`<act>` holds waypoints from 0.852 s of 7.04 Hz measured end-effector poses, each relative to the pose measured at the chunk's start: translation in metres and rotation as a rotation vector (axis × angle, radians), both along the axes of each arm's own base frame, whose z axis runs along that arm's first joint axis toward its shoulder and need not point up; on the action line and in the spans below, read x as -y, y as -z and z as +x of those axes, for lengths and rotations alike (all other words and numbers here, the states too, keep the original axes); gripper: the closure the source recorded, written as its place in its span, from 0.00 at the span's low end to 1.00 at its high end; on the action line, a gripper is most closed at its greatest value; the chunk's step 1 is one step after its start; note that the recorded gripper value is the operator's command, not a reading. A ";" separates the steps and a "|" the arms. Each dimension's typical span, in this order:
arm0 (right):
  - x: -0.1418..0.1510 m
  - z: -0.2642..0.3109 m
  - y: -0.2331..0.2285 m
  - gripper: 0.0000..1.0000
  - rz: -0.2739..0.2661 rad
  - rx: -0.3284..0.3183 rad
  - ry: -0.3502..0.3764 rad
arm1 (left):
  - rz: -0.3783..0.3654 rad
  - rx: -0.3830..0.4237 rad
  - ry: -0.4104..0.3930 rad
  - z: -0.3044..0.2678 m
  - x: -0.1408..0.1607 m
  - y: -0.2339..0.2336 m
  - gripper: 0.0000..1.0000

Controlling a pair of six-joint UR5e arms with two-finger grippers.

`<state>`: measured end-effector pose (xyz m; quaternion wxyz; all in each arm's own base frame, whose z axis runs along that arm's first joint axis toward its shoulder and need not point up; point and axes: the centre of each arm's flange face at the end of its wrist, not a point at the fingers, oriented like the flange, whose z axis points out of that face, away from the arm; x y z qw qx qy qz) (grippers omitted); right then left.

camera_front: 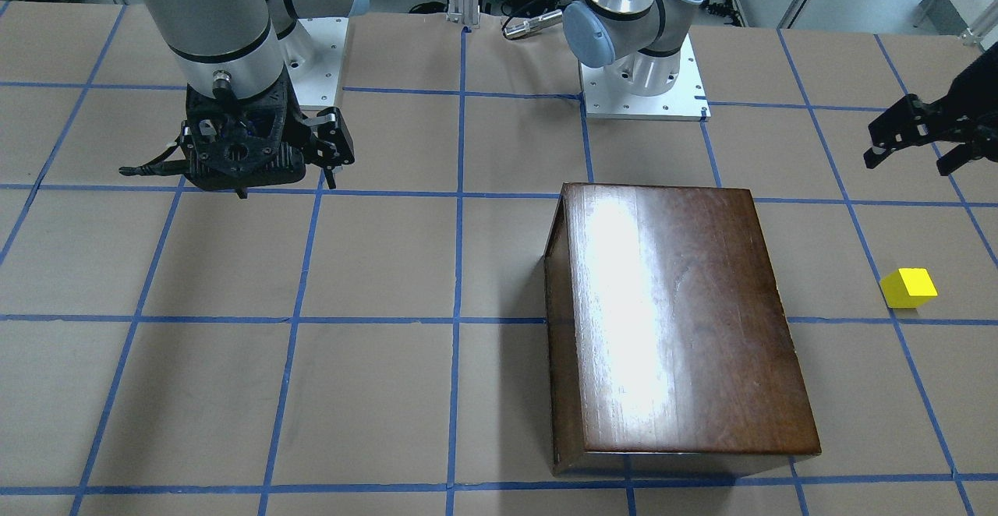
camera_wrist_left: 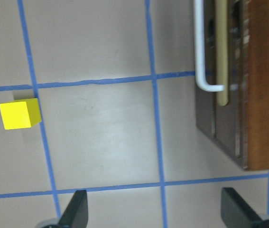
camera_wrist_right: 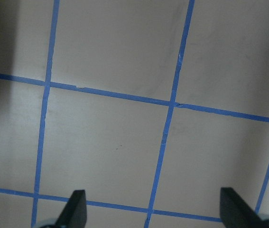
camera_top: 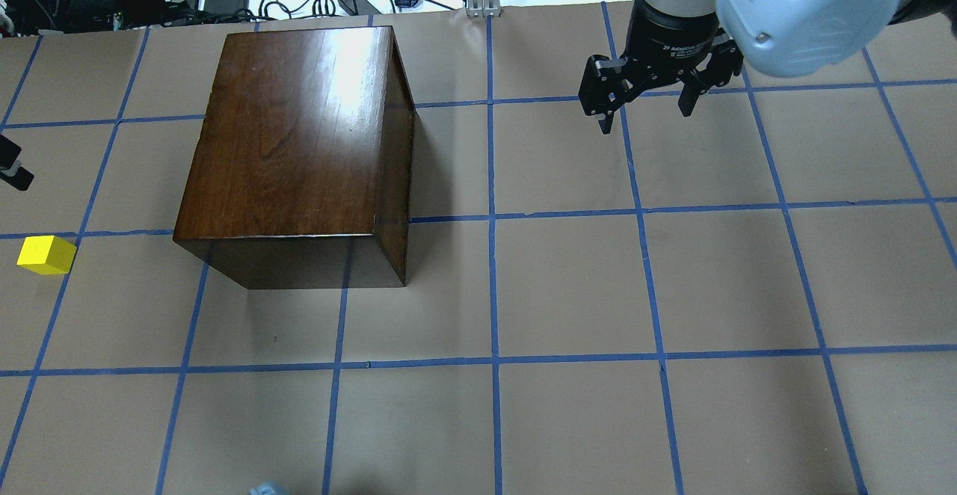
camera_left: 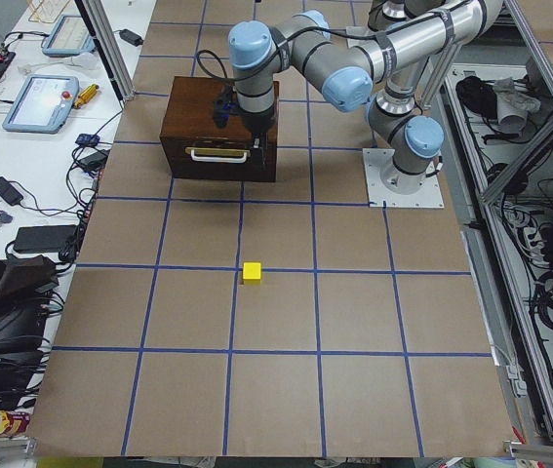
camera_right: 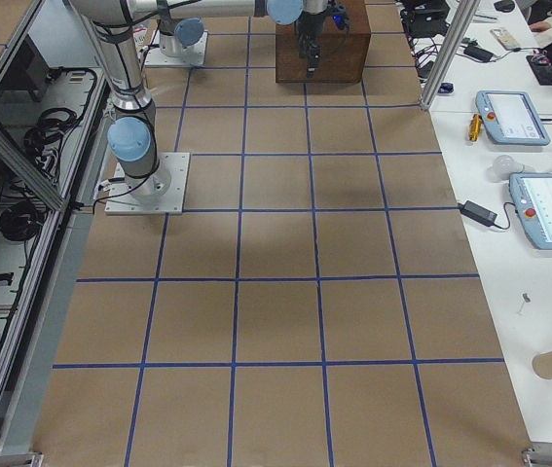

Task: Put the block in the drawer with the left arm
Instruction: 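Lower the left gripper and grasp the white drawer handle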

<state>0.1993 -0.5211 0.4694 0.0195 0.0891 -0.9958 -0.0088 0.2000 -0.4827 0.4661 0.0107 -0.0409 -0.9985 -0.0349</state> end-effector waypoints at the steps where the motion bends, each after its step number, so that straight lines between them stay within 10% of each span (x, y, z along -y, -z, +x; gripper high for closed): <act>1: 0.000 0.000 0.000 0.00 0.000 0.000 0.000 | 0.009 -0.017 -0.010 0.018 0.000 0.009 0.00; 6: 0.000 0.000 0.000 0.00 0.000 0.000 -0.001 | 0.008 -0.144 -0.054 0.064 0.056 0.119 0.00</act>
